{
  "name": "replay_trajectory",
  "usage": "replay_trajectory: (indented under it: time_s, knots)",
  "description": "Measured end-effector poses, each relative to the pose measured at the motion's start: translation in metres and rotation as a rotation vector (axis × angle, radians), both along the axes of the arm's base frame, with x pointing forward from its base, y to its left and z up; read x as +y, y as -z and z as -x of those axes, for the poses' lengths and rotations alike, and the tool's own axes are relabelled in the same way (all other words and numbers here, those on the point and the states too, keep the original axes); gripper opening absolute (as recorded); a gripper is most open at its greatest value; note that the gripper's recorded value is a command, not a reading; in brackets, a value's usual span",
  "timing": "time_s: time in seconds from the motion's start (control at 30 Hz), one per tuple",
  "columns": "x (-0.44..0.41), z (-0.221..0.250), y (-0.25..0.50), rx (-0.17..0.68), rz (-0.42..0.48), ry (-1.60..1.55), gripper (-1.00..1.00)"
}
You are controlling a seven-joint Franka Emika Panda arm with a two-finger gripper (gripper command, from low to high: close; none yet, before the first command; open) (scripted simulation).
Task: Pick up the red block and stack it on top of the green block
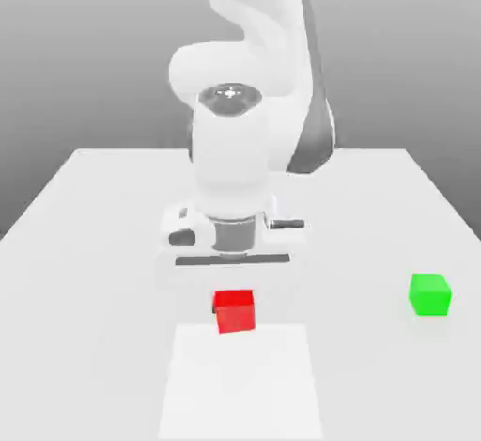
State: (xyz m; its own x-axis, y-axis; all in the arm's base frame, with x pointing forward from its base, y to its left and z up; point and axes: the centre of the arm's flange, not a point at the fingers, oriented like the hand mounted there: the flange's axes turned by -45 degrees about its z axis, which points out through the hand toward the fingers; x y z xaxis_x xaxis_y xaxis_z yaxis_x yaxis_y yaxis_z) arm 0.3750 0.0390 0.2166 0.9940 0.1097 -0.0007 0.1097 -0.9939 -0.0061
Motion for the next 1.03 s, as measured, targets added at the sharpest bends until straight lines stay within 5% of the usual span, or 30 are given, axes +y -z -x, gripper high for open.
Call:
replay_trajectory:
  time_s: [0.3,0.63,0.9,0.93,1.03]
  knots:
    - [0.13,0.028,-0.013,0.001,-0.004,-0.125,-1.0]
    - [0.253,0.11,-0.027,-0.001,0.001,-0.258,-1.0]
    - [0.279,0.135,0.027,-0.003,0.006,-0.282,-1.0]
    - [0.279,0.136,0.033,-0.003,0.005,-0.282,1.0]
    - [0.279,0.136,0.033,-0.003,0.005,-0.282,1.0]
